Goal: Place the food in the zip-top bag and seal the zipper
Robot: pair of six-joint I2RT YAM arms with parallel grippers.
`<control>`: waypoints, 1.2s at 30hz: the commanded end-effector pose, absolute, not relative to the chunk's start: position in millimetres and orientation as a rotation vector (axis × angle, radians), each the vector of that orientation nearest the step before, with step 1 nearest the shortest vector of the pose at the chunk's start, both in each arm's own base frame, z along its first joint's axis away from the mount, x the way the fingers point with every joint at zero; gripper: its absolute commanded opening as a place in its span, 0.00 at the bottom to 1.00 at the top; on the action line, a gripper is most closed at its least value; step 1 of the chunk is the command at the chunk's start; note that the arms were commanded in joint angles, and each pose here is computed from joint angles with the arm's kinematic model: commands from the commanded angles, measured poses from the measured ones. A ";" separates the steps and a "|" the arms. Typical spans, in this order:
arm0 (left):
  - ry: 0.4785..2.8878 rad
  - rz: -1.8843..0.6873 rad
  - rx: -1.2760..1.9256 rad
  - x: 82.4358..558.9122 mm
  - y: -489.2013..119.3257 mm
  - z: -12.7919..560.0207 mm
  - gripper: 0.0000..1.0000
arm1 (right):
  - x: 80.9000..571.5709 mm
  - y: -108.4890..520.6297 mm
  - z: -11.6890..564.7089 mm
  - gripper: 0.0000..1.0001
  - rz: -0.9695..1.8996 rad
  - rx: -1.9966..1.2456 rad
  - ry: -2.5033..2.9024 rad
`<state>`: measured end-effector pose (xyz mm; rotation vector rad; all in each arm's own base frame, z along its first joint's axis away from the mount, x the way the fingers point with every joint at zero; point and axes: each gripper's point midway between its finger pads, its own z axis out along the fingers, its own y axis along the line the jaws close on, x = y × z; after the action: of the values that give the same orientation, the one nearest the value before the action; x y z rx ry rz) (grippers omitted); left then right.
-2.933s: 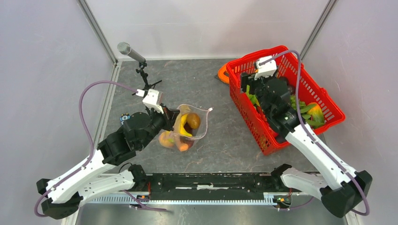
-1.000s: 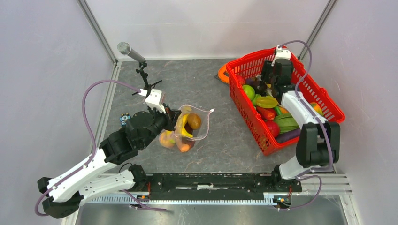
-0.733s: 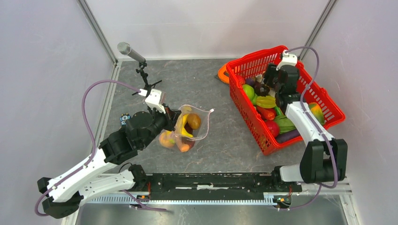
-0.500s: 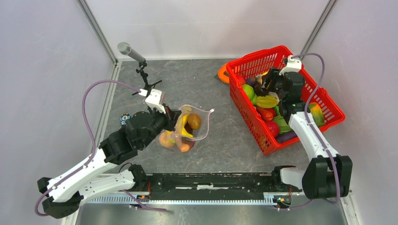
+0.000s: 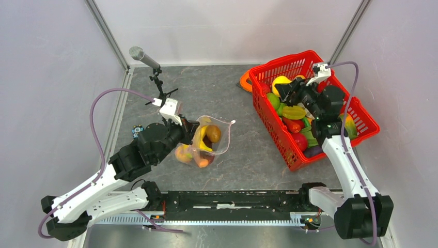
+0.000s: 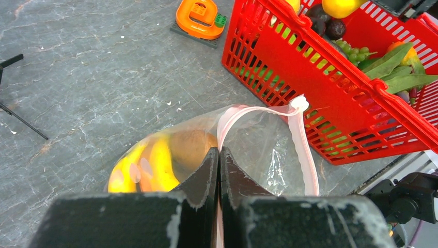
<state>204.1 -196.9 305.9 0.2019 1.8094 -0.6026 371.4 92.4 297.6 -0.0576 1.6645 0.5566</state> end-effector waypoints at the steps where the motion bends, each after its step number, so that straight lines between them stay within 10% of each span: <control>1: 1.749 -0.673 0.149 204.6 -199.2 324.9 0.07 | 343.3 128.7 339.6 0.39 0.762 -0.229 1.487; 36: 1.743 -0.700 0.144 205.2 -204.5 329.0 0.07 | 183.2 304.6 358.1 0.39 1.048 -1.063 1.217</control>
<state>202.2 -202.5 305.6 0.2055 1.8051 -0.6396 184.2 291.4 350.8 -1.0131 1.2410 1.1249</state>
